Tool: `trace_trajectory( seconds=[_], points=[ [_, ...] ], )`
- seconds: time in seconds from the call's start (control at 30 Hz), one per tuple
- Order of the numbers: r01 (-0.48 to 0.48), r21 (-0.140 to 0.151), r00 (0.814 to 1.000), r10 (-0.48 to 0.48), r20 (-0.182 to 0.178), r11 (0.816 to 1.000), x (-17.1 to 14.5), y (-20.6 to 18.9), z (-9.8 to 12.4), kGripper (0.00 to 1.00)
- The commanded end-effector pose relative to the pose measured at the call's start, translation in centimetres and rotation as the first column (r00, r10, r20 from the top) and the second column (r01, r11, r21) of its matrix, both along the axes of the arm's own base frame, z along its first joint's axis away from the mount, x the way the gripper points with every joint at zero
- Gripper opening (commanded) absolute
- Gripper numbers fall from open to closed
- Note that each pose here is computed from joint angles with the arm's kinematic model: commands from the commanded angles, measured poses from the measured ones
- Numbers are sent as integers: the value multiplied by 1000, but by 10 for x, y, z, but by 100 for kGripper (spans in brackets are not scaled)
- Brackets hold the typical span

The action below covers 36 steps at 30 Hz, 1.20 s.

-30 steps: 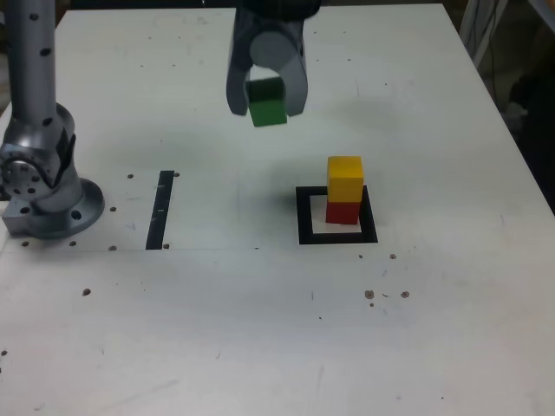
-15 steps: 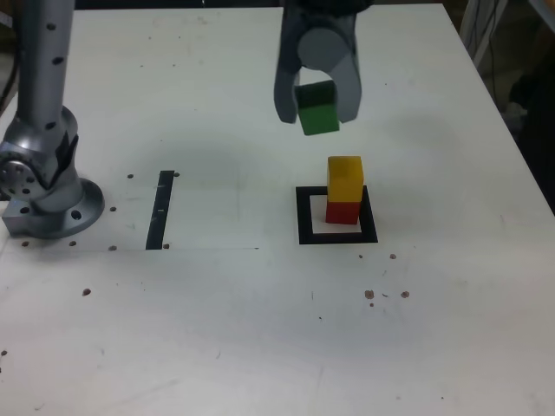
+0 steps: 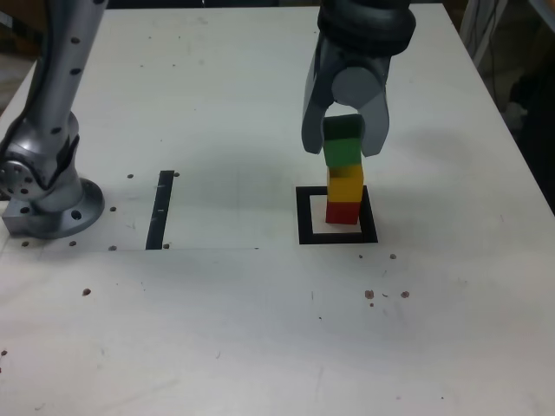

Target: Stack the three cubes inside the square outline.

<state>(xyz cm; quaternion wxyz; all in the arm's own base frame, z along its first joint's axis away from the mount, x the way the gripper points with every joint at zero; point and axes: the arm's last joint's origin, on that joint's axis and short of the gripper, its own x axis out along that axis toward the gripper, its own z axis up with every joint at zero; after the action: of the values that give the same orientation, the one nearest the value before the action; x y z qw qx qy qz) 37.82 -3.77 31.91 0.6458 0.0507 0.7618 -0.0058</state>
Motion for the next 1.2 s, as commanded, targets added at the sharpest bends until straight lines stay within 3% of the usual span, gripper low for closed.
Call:
trace_trajectory(
  seconds=[0.0,0.33,0.7,1.17],
  points=[
    [-1,-5,1000,0,-20,1000,2,-1,-3,24],
    [10,-7,999,-10,-43,1000,7,-2,-12,26],
    [23,-7,999,-23,-44,1000,9,-2,-14,49],
    [21,13,998,-20,-54,1000,9,2,-17,62]
  ],
)
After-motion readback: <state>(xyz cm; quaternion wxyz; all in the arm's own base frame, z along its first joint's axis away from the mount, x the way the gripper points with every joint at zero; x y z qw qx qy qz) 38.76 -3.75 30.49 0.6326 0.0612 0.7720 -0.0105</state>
